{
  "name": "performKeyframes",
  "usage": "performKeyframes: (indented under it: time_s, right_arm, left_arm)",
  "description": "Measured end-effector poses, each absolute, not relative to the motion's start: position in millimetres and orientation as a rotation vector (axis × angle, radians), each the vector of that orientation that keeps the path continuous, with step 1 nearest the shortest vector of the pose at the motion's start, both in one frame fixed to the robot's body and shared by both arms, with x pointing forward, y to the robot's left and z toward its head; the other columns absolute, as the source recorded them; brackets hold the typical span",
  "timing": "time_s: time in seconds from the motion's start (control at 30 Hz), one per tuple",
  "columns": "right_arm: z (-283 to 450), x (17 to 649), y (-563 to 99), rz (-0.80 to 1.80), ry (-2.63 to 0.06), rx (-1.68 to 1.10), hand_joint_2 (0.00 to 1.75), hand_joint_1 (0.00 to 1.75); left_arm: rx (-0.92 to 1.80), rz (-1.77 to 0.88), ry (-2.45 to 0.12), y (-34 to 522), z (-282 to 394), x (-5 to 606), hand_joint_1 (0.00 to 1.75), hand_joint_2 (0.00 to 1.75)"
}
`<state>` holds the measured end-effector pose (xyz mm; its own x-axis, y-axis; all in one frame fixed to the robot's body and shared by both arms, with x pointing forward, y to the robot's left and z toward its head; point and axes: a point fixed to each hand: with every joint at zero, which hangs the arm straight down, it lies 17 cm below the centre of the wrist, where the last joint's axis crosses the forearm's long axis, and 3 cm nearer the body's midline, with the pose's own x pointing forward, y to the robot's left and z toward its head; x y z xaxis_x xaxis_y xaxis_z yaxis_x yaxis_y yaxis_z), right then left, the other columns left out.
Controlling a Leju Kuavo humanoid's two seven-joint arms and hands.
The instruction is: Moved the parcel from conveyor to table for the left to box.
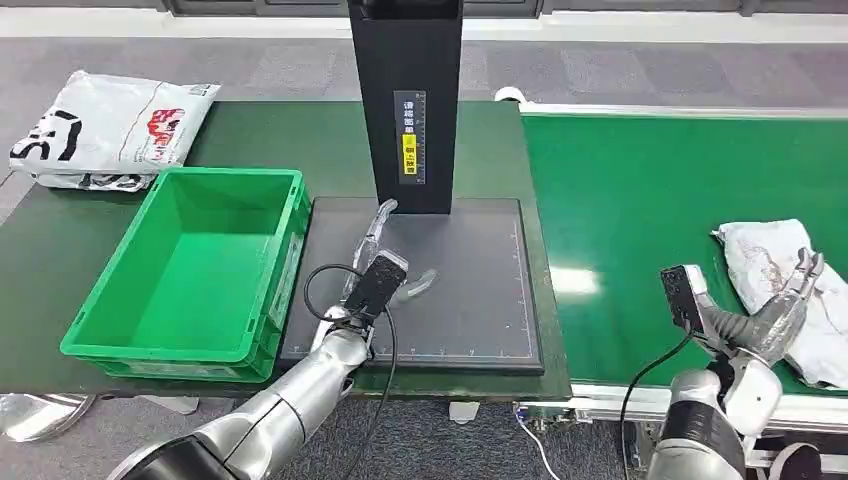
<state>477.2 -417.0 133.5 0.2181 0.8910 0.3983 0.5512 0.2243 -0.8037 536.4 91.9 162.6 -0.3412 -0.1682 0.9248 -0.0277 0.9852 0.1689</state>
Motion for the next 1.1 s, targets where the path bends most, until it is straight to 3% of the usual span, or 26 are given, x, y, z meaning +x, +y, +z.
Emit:
performKeyframes:
  time_s: [0.37,0.43,0.6,0.73,1.1]
  right_arm:
    - [131.5,476.9,-418.9,0.415,-1.438,-1.453,1.75,0.00]
    - [101.6,469.7,-440.1,0.446,-1.291,-1.455,1.75,0.00]
    - [24.1,393.4,-523.6,0.176,-0.746,-1.466,1.75,0.00]
    - [21.4,400.7,-517.2,0.318,-0.809,-1.476,1.75,0.00]
    - [13.3,396.8,-520.6,0.358,-0.794,-1.474,1.75,0.00]
  left_arm:
    - [0.124,-0.152,-1.911,89.3,161.7,536.2,0.00,1.75]
    - [0.049,-0.196,-1.873,73.0,153.4,532.5,0.00,1.75]
    - [0.002,-0.224,-1.830,50.9,135.3,515.8,0.00,1.75]
    - [-0.023,-0.219,-1.835,43.9,138.6,513.9,0.00,1.75]
    - [-0.035,-0.217,-1.841,38.9,141.3,512.5,0.00,1.75]
